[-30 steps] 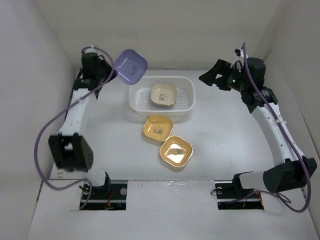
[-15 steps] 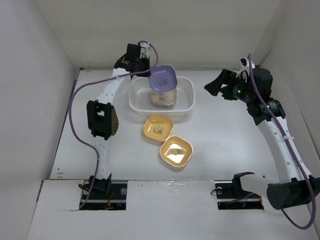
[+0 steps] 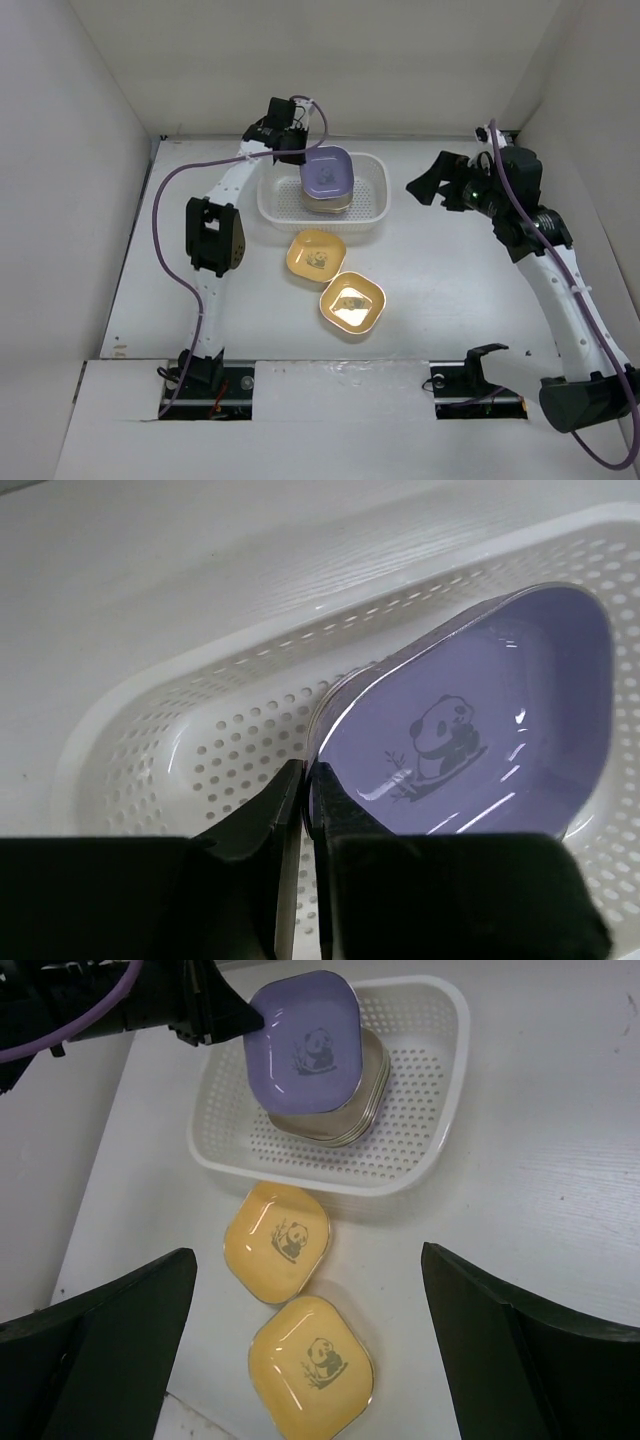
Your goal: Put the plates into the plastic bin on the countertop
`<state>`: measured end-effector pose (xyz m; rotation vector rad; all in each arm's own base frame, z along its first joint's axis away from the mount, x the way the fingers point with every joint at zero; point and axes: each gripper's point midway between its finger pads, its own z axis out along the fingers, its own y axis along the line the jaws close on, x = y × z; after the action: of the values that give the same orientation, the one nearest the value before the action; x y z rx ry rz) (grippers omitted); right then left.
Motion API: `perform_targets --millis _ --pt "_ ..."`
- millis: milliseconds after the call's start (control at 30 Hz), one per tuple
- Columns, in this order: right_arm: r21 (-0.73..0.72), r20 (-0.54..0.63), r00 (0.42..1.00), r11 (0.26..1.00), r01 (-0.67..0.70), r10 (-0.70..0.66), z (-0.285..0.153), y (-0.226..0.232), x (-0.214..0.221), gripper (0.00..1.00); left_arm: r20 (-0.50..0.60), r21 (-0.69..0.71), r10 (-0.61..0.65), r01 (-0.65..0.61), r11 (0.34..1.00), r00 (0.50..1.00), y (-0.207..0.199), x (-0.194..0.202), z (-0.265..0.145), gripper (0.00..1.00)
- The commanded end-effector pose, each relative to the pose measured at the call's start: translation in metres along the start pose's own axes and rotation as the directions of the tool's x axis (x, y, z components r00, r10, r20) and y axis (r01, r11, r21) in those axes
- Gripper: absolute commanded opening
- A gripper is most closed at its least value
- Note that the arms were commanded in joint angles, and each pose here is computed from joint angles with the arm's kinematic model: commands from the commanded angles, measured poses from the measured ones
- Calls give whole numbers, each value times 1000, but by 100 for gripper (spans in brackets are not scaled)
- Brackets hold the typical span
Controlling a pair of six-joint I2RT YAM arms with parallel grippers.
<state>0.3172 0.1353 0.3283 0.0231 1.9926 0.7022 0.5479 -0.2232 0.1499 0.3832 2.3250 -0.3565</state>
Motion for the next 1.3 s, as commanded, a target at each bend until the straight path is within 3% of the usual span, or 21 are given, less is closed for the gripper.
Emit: perform_targets --millis 0,33,167,267,333,400,600,733,833,1067,1233,1267 --pt "-3 -17 999 1000 31 -31 2 4 12 100 86 -24 -3 5 1000 996 6 -31 -13 6" --pt "3 -17 999 999 36 -36 1 5 15 100 87 -32 -13 16 999 996 7 -31 -14 35" --pt "36 -32 998 998 56 -55 3 0 30 100 132 -27 -17 21 999 991 3 -46 -36 66" --pt "54 -51 997 997 64 -61 3 -2 41 100 192 35 -8 2 999 981 -12 -63 -62 74" --pt "32 -96 992 996 85 -82 4 3 60 100 220 52 -31 20 998 975 -17 -73 -77 100" --pt "32 -109 991 996 79 -76 7 6 74 100 282 66 -53 36 997 958 -24 -92 -106 100" --pt "83 -252 967 995 55 -33 34 2 159 100 420 -18 -261 295 955 869 -8 -108 -179 100" --pt "157 -328 943 988 0 52 43 -5 206 99 443 -111 -387 478 871 809 21 -72 -215 100" --pt "219 -381 921 976 -1 86 49 -18 239 97 474 -178 -398 528 830 786 37 -35 -243 100" --pt "337 -438 882 942 -17 172 50 -39 292 94 442 -248 -388 526 813 809 44 11 -257 100" --pt "347 -480 861 938 7 171 49 -37 311 72 429 -249 -384 516 820 818 43 16 -259 100" --pt "340 -485 859 940 12 164 48 -35 313 58 437 -244 -383 517 821 814 42 13 -261 100"
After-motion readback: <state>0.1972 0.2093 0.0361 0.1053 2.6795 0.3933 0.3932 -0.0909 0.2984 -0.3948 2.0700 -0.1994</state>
